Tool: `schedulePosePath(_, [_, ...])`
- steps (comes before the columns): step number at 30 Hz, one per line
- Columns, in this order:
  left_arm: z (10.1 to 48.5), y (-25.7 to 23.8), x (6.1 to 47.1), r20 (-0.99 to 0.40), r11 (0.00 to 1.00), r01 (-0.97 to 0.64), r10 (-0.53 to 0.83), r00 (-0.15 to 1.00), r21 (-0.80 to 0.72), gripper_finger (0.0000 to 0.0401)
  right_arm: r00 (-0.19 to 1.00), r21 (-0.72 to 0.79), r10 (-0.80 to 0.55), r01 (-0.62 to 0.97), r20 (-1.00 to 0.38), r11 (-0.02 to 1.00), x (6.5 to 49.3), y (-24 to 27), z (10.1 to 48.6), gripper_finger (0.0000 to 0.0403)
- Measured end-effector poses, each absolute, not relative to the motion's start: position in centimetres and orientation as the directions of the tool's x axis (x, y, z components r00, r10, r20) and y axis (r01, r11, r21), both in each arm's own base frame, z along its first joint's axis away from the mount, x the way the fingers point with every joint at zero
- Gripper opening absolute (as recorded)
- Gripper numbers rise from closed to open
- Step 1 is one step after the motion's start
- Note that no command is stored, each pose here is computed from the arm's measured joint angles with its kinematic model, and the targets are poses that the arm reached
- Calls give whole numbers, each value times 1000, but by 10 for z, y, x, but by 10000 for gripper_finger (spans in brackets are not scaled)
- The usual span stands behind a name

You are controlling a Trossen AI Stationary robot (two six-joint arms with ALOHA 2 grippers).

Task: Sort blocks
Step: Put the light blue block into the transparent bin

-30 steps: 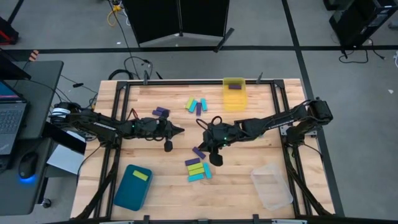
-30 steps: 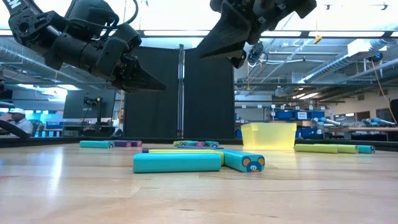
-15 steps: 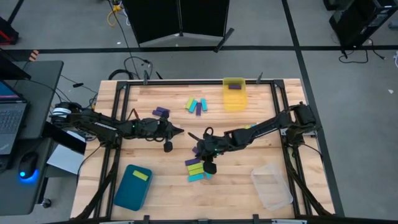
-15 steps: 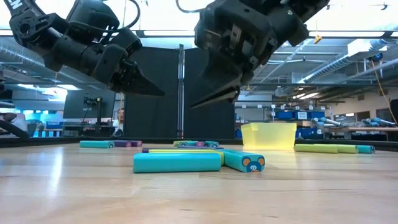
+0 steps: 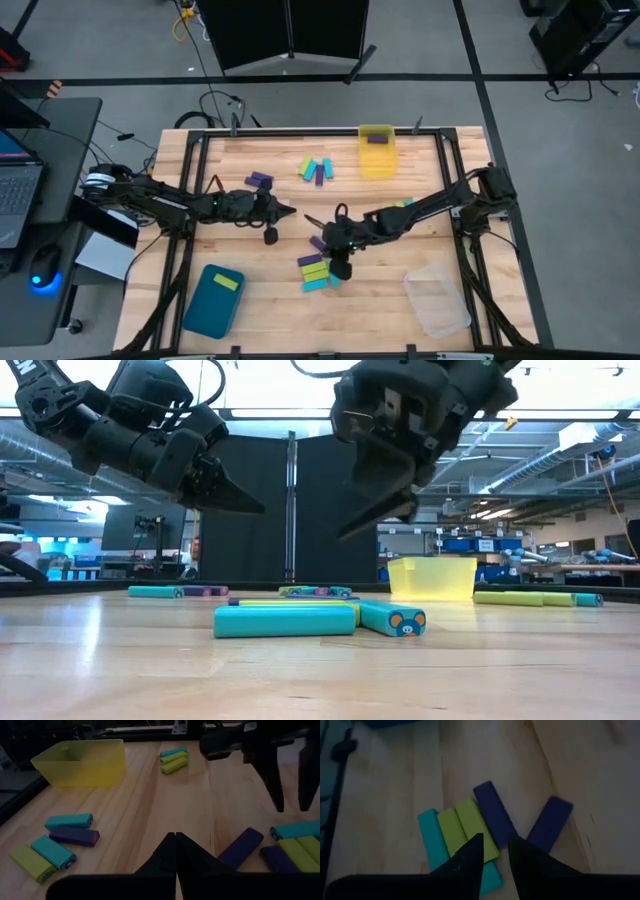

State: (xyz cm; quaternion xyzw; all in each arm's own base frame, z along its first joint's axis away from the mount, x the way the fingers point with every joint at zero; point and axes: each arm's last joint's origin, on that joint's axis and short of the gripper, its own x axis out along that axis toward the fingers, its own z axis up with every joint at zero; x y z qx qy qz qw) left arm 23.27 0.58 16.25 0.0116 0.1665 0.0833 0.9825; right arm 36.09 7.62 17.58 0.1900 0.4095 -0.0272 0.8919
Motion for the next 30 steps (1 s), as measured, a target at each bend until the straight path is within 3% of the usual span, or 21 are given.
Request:
schedulePosePath(10, [163, 6, 233, -322, 984, -171, 178, 930, 50, 6, 604, 411, 55, 471, -795, 781, 346, 108, 168, 186])
schedulePosePath(17, [163, 6, 233, -322, 984, -172, 178, 930, 49, 6, 572, 337, -77, 581, -817, 741, 339, 115, 161, 247])
schedulePosePath(24, [163, 6, 233, -321, 984, -173, 180, 930, 50, 6, 561, 337, -87, 606, -823, 720, 344, 115, 146, 240])
schedulePosePath(30, [163, 7, 233, -315, 982, -179, 187, 931, 55, 6, 532, 338, -47, 601, -845, 724, 347, 117, 131, 197])
